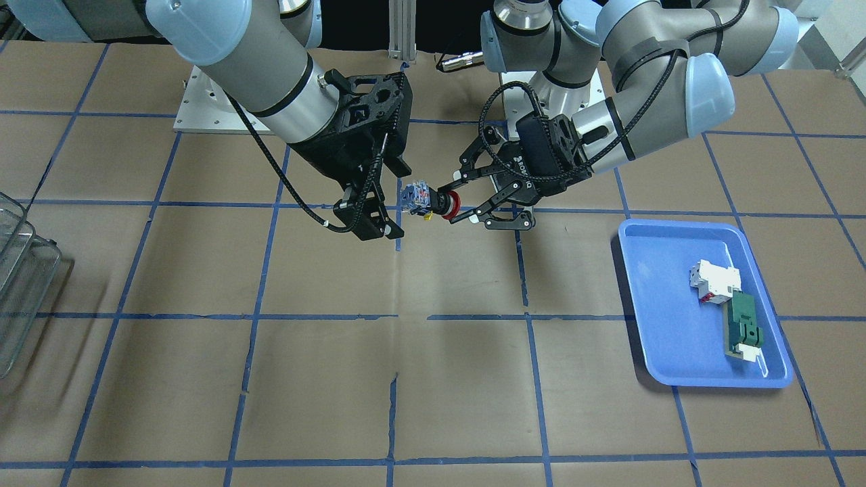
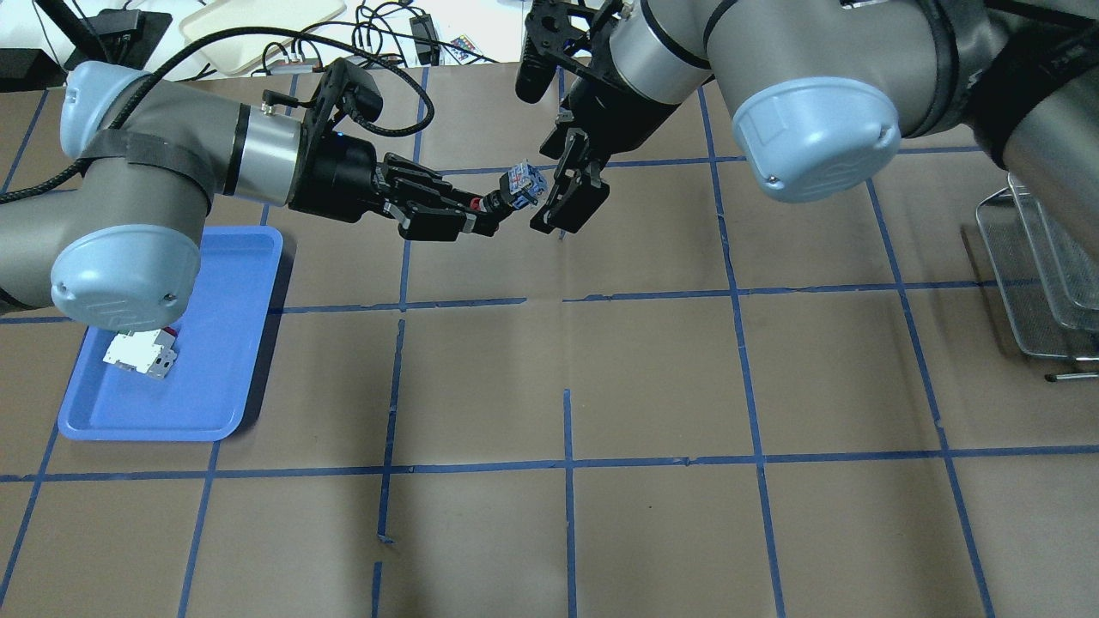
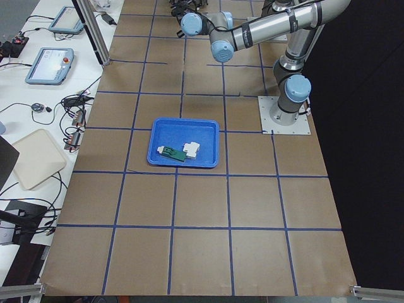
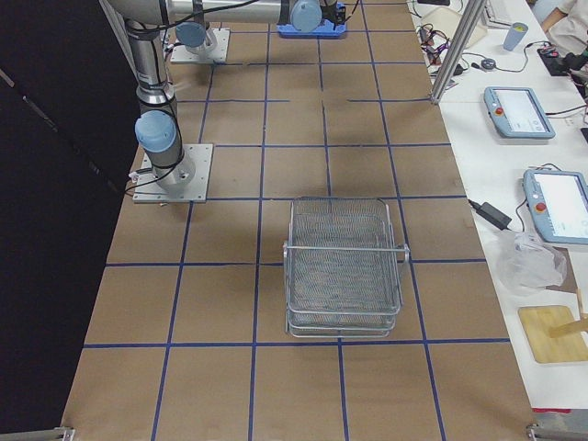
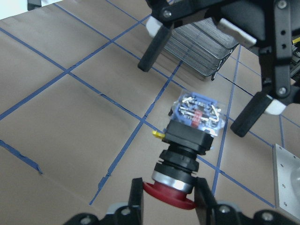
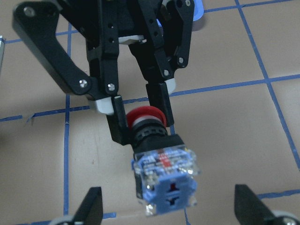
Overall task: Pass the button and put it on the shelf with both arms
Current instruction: 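Close the right gripper on the button held by the left gripper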
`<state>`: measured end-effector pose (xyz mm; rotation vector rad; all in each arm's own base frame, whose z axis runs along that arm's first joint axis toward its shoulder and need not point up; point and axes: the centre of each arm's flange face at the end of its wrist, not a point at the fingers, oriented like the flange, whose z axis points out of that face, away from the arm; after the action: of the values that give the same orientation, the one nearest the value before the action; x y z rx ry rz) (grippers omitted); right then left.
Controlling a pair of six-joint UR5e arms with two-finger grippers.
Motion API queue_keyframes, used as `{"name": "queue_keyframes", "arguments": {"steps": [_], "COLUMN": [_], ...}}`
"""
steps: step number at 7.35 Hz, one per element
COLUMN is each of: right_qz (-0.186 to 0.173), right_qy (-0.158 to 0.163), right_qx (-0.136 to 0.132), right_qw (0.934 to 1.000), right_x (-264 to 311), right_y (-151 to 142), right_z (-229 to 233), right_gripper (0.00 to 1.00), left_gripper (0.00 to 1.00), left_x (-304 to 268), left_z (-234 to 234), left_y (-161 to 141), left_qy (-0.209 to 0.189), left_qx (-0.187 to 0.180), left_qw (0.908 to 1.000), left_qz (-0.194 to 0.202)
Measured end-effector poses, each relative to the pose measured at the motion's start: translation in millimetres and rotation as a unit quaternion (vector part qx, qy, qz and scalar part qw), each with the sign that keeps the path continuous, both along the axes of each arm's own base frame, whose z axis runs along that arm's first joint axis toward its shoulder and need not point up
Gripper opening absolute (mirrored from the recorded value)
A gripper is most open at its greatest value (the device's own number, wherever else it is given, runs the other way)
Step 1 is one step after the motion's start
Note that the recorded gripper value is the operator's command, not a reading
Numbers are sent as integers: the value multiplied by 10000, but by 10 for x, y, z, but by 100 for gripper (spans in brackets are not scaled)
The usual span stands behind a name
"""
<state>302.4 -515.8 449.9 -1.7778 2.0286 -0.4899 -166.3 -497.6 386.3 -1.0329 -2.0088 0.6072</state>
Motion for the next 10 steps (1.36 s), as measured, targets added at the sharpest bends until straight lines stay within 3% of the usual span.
{"name": "queue_keyframes", "arguments": {"steps": [2, 3, 4, 6, 7, 9, 10], "right_qz": [-43, -48, -81, -193, -219, -215, -215], "right_qy": [-10, -27, -31, -13, -2, -4, -9], "right_qx": [109, 126, 157, 239, 273, 296, 280], "right_qw": [9999, 9999, 9998, 9995, 9994, 9993, 9994], "right_x": [129, 159, 171, 167, 158, 156, 153], "right_y": [72, 89, 96, 112, 117, 138, 145], "right_z": [-12, -9, -10, 2, 7, 34, 55], "right_gripper": [100, 93, 65, 25, 12, 3, 3], "left_gripper": [0, 0, 0, 0, 0, 0, 48], "left_x": [-52, -62, -68, -72, -75, -71, -73], "left_z": [27, 34, 40, 56, 63, 96, 112], "left_y": [15, 18, 20, 19, 22, 22, 27], "left_qy": [44, 48, 49, 49, 52, 50, 53], "left_qx": [27, 25, 16, -5, -18, -66, -86], "left_qw": [10000, 10000, 10000, 10000, 10000, 10000, 9999], "left_qz": [-1, -4, -8, -8, -10, -4, -6]}}
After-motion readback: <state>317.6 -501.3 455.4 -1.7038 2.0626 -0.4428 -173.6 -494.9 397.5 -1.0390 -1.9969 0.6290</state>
